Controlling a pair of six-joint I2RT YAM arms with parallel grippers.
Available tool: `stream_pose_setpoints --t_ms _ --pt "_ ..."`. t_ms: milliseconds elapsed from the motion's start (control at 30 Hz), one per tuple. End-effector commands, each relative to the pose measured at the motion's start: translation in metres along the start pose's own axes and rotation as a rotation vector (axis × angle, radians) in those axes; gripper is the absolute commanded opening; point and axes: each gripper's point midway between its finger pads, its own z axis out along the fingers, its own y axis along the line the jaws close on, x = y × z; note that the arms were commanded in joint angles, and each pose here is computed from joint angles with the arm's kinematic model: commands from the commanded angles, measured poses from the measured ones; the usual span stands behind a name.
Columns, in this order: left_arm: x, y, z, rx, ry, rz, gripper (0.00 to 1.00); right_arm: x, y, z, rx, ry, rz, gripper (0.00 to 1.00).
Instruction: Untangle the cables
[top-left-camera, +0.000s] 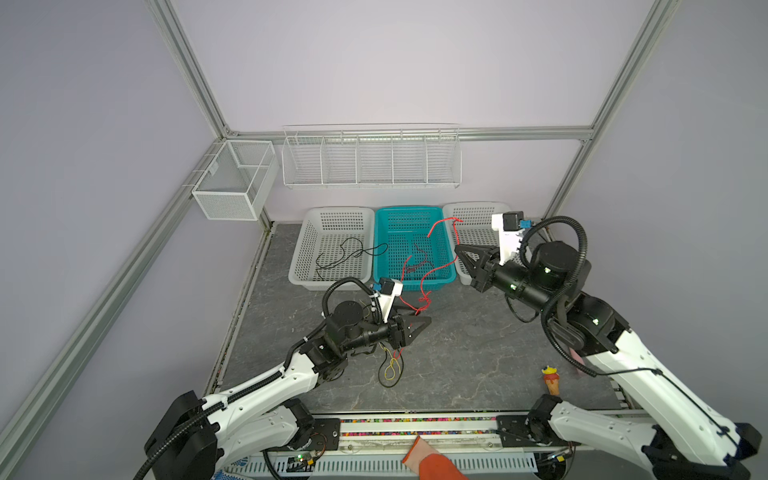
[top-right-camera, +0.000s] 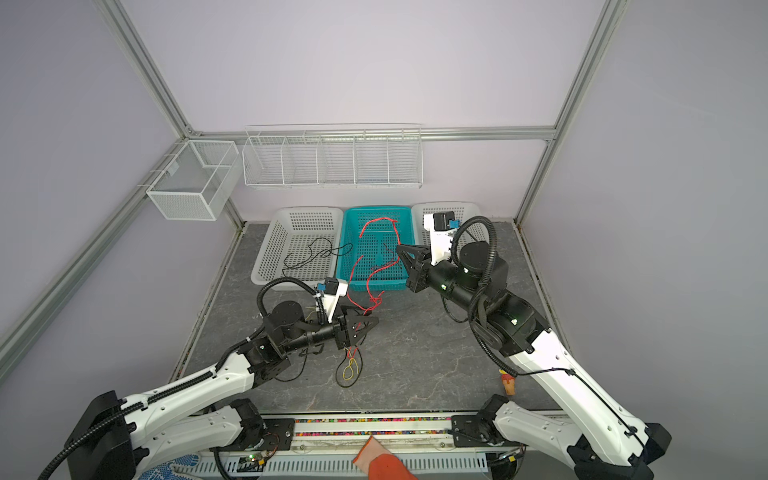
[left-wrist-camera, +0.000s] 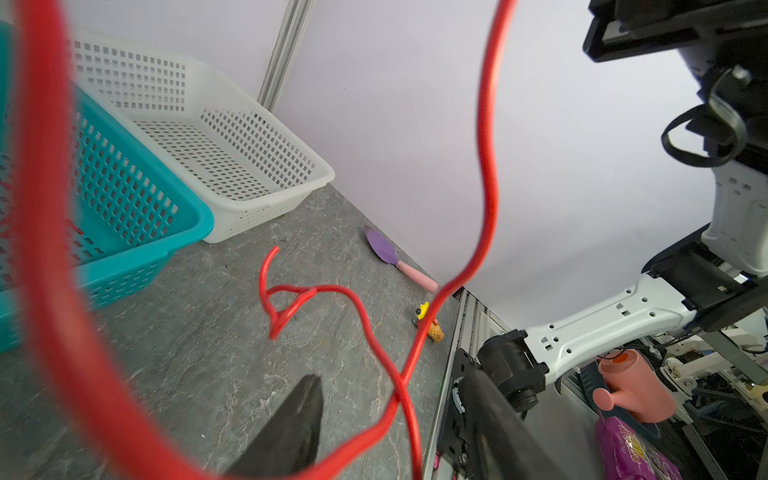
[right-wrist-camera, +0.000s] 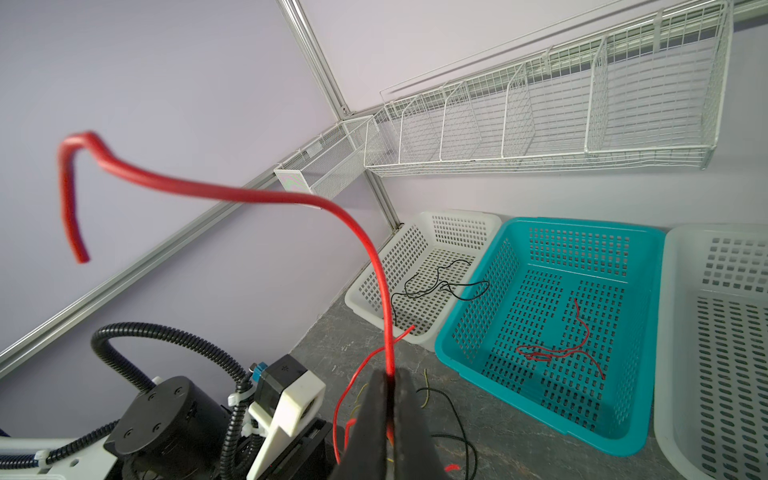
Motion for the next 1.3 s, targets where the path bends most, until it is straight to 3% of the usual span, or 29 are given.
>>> stream_pose_setpoints --t_ms 0,100,700,1267 --pt "-0.003 -0.008 0.001 0.029 0.0 0.005 0.48 -0.013 0.005 -0.005 -0.001 -0.038 -0.022 0.07" --pt "-0.002 -0.01 0.0 0.034 0.01 0.007 0.38 -0.012 0.006 -0.005 0.002 -0.037 -0.024 0.07" --pt "0.002 -0.019 -0.002 0.07 0.058 0.024 0.0 -0.008 -0.012 -0.007 0.097 -0.044 -0.036 0.07" --pt "-0.041 -0.061 -0.031 0.15 -0.065 0.11 0.0 0.055 -0.065 0.014 0.272 0.078 -0.057 0.07"
